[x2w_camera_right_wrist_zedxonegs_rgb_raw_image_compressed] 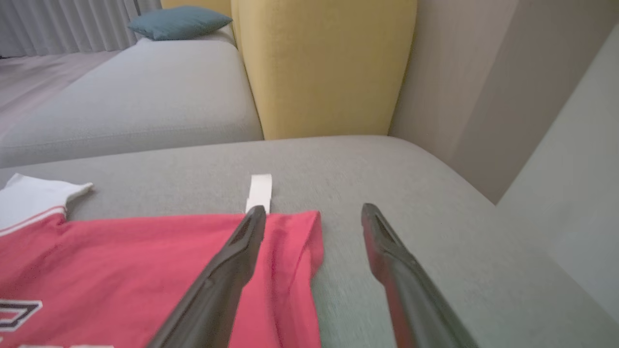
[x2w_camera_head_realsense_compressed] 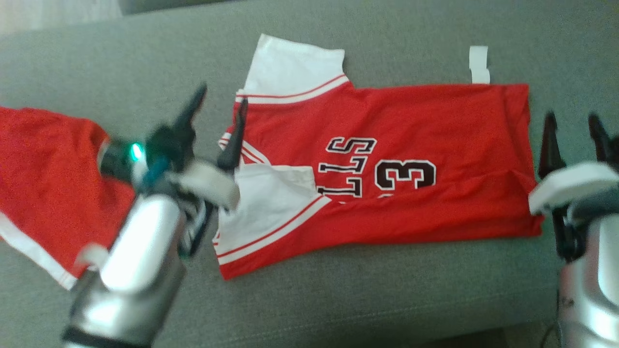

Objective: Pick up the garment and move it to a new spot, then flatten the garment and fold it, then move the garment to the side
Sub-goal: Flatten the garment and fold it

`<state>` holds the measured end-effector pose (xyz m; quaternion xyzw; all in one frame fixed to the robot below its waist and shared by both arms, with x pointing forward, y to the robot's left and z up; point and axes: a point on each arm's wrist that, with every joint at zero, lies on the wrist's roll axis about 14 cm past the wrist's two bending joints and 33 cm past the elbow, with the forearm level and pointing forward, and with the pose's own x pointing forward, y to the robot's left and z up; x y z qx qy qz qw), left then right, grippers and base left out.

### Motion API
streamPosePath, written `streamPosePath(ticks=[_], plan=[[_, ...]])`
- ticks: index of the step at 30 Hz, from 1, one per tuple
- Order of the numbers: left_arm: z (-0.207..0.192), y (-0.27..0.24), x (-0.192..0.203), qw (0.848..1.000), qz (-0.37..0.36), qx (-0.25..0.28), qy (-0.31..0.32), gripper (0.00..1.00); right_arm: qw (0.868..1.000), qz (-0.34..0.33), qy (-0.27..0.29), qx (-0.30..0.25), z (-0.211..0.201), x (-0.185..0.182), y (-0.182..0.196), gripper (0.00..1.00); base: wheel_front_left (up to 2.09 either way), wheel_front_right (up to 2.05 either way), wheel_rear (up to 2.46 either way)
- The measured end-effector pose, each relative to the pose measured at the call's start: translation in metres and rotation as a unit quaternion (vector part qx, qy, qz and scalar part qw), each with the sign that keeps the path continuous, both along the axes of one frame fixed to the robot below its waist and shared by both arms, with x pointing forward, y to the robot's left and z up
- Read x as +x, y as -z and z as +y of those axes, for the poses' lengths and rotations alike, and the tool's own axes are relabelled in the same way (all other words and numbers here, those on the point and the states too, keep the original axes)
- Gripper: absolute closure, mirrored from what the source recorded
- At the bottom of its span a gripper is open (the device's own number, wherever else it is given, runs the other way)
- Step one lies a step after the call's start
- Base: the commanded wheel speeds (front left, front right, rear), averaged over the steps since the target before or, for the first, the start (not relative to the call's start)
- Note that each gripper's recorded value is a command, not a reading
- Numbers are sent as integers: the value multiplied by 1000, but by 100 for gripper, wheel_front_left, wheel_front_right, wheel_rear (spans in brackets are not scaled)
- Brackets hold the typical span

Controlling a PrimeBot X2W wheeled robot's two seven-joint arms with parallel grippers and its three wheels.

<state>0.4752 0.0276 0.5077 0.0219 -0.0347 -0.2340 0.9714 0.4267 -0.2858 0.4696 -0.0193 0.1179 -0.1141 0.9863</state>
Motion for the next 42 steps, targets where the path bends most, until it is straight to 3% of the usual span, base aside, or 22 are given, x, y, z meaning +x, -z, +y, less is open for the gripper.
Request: streamPosePath(ticks=[4, 10, 15, 21, 34, 42], plan=[[-14, -6, 30, 999, 8, 21, 41, 0, 999, -23, -24, -5, 11, 22, -10, 0, 0, 0, 0], [-34, 11, 93, 988, 71, 104, 88, 0, 997, -43, -53, -20, 18, 54, -21, 0, 0, 0, 0], [-47, 53, 124, 970, 145, 164, 105, 0, 996, -57, -54, -33, 10, 68, -29, 0, 0, 0, 0], [-56, 101, 143, 950, 200, 209, 120, 0, 997, -39, -41, -43, -6, 64, -14, 0, 0, 0, 0], [-59, 140, 168, 937, 216, 246, 119, 0, 998, -20, -21, -50, -21, 53, 0, 0, 0, 0, 0], [-64, 149, 170, 929, 272, 225, 115, 0, 998, -21, -22, -54, -21, 54, 1, 0, 0, 0, 0]])
